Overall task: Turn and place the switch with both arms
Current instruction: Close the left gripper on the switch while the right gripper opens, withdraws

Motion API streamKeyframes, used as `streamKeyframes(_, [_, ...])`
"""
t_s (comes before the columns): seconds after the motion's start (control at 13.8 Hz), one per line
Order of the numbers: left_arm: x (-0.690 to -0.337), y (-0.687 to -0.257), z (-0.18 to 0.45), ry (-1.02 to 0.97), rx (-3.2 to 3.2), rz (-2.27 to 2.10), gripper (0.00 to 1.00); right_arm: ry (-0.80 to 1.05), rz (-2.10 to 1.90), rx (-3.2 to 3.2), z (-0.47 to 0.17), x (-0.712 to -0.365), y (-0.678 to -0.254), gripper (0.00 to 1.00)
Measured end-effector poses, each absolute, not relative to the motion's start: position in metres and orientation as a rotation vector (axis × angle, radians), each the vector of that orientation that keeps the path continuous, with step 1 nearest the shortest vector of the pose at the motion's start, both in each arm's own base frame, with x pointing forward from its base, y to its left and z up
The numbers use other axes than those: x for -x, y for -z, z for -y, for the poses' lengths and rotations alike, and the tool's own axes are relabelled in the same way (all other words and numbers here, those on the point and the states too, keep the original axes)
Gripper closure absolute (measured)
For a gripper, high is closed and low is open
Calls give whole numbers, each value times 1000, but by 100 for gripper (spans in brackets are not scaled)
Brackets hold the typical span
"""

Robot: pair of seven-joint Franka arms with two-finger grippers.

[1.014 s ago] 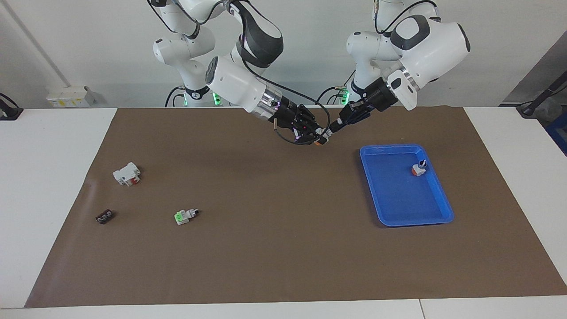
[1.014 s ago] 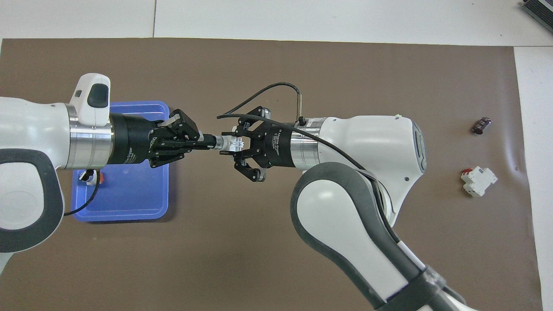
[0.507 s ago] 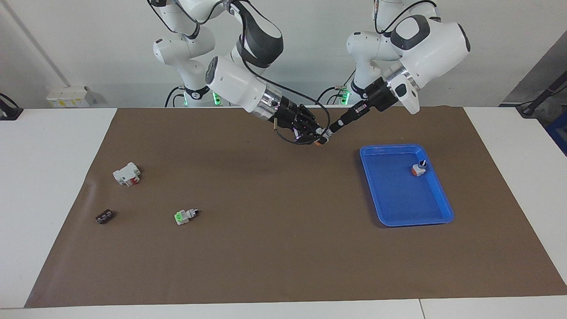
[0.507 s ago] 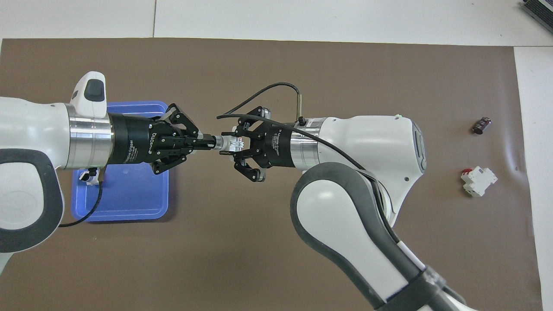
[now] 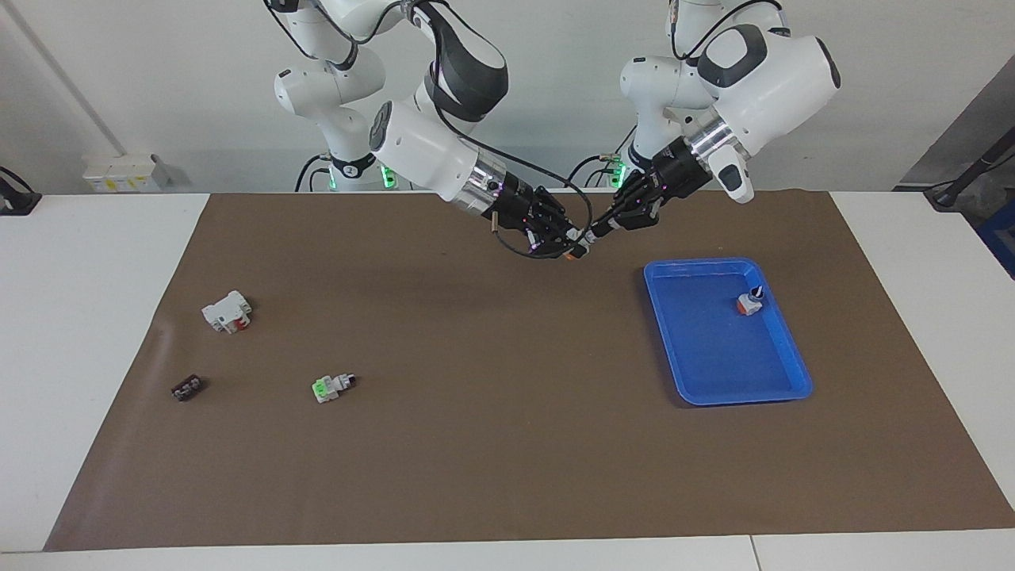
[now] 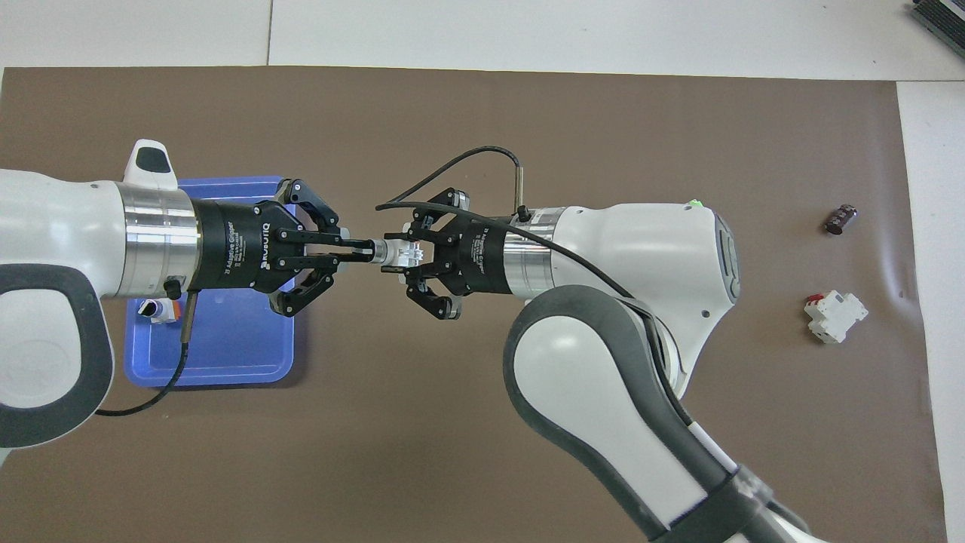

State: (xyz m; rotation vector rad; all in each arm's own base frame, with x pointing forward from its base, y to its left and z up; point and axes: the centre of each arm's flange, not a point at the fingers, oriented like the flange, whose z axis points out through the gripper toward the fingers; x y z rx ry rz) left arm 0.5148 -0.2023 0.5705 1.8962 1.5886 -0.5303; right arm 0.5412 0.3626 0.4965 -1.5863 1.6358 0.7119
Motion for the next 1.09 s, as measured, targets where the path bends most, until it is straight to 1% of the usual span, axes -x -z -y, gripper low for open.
streamKeyframes(0.51, [-511, -573, 206, 649, -1578, -2047, 90, -719, -1636, 1594, -367, -539, -493, 67])
streamKeyframes(0.87, [-508, -572, 208, 692, -1329, -2316, 90, -725, -1640, 1600, -371, -538, -487, 67])
streamKeyframes(1.09, [-508, -571, 209, 689, -1269, -2380, 90, -727, -1641, 1603, -373, -538, -485, 67])
